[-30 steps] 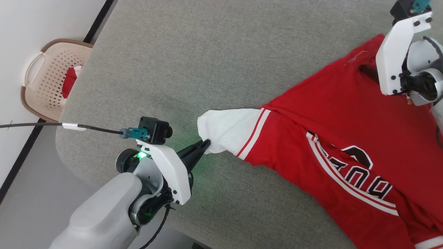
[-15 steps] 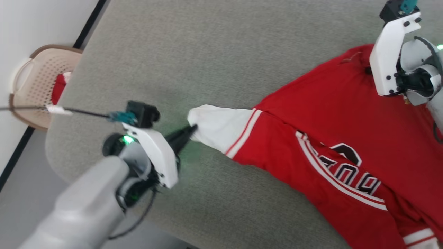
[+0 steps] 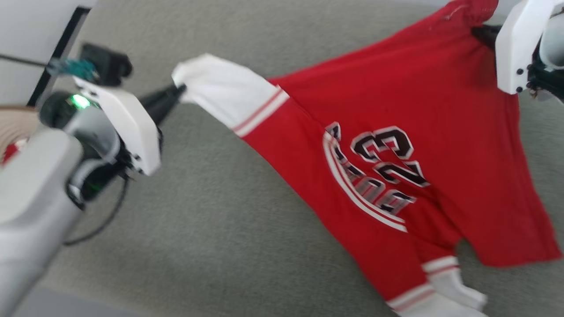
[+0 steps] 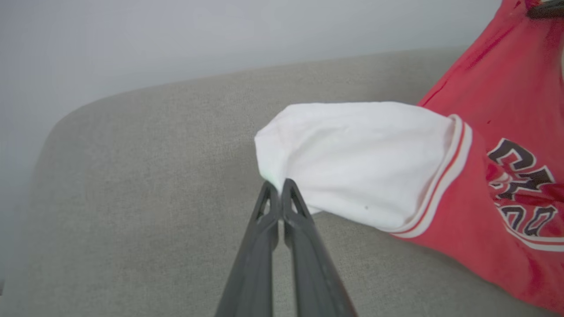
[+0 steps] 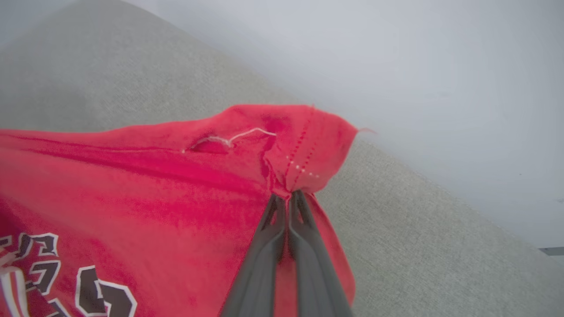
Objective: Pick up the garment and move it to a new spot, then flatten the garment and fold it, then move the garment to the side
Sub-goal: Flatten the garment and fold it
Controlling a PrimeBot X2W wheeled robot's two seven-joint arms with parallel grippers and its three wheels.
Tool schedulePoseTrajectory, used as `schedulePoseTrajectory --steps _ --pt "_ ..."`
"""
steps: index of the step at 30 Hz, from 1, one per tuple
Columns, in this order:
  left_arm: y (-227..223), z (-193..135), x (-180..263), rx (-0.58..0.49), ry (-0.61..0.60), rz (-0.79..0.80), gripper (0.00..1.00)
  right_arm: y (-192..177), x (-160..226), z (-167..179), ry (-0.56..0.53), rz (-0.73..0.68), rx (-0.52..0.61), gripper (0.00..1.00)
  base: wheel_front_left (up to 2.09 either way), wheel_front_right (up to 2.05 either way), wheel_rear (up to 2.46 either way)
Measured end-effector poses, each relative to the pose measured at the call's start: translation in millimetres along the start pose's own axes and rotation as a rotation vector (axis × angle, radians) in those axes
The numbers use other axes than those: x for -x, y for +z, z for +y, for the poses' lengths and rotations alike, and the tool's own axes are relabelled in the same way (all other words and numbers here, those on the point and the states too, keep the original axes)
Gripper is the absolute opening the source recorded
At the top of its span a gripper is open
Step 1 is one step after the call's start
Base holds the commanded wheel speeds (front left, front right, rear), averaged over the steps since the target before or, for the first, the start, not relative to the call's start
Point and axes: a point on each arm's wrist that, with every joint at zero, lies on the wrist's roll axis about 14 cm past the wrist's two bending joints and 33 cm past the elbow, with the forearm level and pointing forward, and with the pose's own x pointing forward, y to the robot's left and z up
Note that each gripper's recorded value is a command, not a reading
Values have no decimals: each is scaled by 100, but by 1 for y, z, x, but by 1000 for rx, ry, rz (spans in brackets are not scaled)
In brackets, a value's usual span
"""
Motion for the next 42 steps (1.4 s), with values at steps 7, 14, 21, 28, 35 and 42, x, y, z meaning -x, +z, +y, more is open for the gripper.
schedulePoseTrajectory --steps 7,14,21,28,35,42 --pt "75 -12 2 -134 -37 -97 0 36 64 -25 -75 -186 7 0 0 0 0" --pt "136 -32 13 -209 -71 -187 0 68 133 -34 -134 -348 26 0 0 0 0" --pt "179 -53 23 -256 -107 -258 0 85 192 -40 -187 -457 28 0 0 0 0" --pt "214 -58 12 -313 -81 -335 0 87 205 -59 -262 -503 3 0 0 0 0" --pt "266 -56 -15 -384 -11 -520 0 104 181 -87 -368 -596 1 0 0 0 0" --pt "341 -63 -7 -531 72 -891 0 153 177 -106 -486 -893 109 0 0 0 0"
